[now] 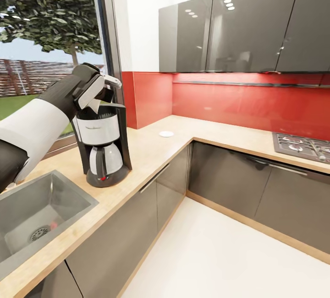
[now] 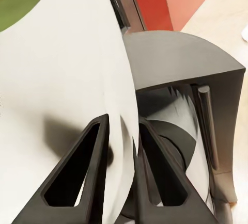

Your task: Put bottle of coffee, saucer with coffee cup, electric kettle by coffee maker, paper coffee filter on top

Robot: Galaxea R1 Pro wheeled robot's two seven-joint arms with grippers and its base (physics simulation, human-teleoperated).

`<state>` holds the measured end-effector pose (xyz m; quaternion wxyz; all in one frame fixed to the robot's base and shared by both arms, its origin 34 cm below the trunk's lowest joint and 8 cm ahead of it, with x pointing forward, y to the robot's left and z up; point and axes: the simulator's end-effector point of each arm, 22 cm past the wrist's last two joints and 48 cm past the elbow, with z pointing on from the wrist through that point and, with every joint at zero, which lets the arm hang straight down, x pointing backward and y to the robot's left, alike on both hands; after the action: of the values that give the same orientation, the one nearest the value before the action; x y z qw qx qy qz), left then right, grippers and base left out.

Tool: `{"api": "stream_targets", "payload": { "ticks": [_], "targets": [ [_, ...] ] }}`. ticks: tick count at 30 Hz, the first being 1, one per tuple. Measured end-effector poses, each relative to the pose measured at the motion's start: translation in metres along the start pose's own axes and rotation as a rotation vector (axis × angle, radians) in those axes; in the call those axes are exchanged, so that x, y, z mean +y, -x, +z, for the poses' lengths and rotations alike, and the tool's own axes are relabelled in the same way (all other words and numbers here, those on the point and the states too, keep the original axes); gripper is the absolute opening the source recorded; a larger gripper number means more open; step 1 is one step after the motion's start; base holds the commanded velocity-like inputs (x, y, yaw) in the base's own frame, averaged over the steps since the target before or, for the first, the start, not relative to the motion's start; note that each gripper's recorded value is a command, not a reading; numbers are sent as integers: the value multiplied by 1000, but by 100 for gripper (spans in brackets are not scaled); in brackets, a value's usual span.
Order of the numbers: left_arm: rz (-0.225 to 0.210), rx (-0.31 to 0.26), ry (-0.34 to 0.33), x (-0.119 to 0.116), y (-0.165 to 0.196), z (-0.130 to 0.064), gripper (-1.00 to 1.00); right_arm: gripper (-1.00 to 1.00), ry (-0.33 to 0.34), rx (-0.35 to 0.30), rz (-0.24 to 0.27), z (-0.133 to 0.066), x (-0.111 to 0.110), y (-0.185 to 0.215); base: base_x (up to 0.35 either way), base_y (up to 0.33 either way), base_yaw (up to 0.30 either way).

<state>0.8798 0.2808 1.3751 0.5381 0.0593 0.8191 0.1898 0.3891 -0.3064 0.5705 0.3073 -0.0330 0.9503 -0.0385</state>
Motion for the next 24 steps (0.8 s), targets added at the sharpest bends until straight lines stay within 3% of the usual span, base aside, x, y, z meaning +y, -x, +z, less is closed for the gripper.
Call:
{"api": "stream_targets", "payload": {
  "ticks": [24],
  "targets": [
    [-1,0,1,-3,-9,4,-100,100,0,0,0,8,1,-5,0,0,0]
  ]
}}
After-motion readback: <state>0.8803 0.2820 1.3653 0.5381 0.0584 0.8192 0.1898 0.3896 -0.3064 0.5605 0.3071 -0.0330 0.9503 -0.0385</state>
